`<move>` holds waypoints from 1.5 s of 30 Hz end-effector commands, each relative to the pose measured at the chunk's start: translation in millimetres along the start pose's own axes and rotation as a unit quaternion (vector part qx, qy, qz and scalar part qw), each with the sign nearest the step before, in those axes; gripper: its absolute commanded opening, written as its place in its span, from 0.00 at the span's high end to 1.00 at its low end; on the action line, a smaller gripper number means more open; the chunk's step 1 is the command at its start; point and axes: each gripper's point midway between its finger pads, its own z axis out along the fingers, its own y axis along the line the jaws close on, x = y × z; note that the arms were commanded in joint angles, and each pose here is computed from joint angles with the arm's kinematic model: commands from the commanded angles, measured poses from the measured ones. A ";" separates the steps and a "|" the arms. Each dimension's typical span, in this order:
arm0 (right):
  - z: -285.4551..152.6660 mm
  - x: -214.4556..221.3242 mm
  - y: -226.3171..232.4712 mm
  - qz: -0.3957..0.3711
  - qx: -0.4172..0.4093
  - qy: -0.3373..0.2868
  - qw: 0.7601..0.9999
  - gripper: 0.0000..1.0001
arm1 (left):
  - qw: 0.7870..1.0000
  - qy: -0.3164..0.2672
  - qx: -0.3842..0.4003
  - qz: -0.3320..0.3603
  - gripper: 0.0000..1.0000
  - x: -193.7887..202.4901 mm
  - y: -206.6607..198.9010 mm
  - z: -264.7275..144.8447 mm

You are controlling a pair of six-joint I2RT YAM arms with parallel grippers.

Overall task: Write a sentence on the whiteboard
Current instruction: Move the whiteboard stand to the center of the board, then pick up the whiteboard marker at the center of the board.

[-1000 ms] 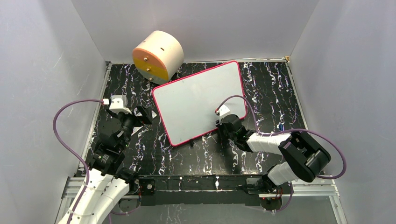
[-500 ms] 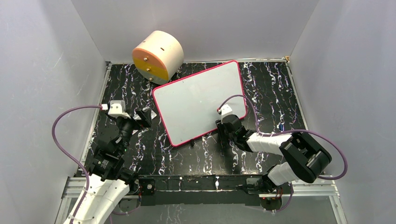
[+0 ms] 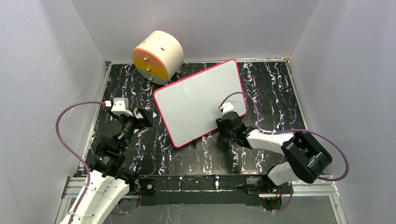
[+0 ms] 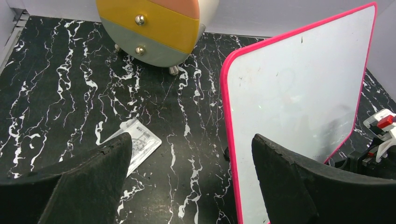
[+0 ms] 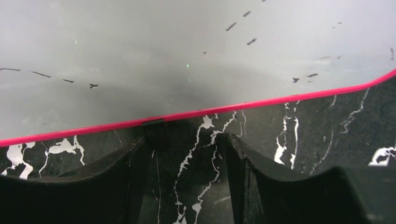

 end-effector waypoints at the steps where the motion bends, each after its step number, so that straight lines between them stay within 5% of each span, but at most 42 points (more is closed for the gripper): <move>1: -19.5 -32.3 -6.7 0.019 0.010 -0.023 0.999 0.31 | 1.000 -0.024 0.010 0.001 0.04 -24.2 -5.0 -4.6; 10: -66.3 -62.5 -35.2 0.047 0.055 -0.031 0.997 0.02 | 0.999 -0.037 -0.009 -0.028 0.04 -25.3 0.9 -6.3; 18: -92.6 -63.0 -103.7 0.125 0.133 0.001 0.983 0.01 | 0.997 -0.038 -0.043 -0.050 0.04 -25.2 11.7 -8.4; 32: -100.8 -6.4 -232.0 0.325 0.230 0.062 0.916 0.01 | 0.998 -0.034 -0.041 -0.043 0.04 -19.9 6.5 -7.1; 40: -92.5 33.7 -268.8 0.438 0.255 0.079 0.858 0.01 | 0.998 -0.037 -0.034 -0.037 0.04 -20.5 2.7 -9.3; 45: -79.9 48.1 -272.8 0.451 0.258 0.093 0.849 0.01 | 0.998 -0.042 -0.035 -0.037 0.04 -22.2 2.9 -11.4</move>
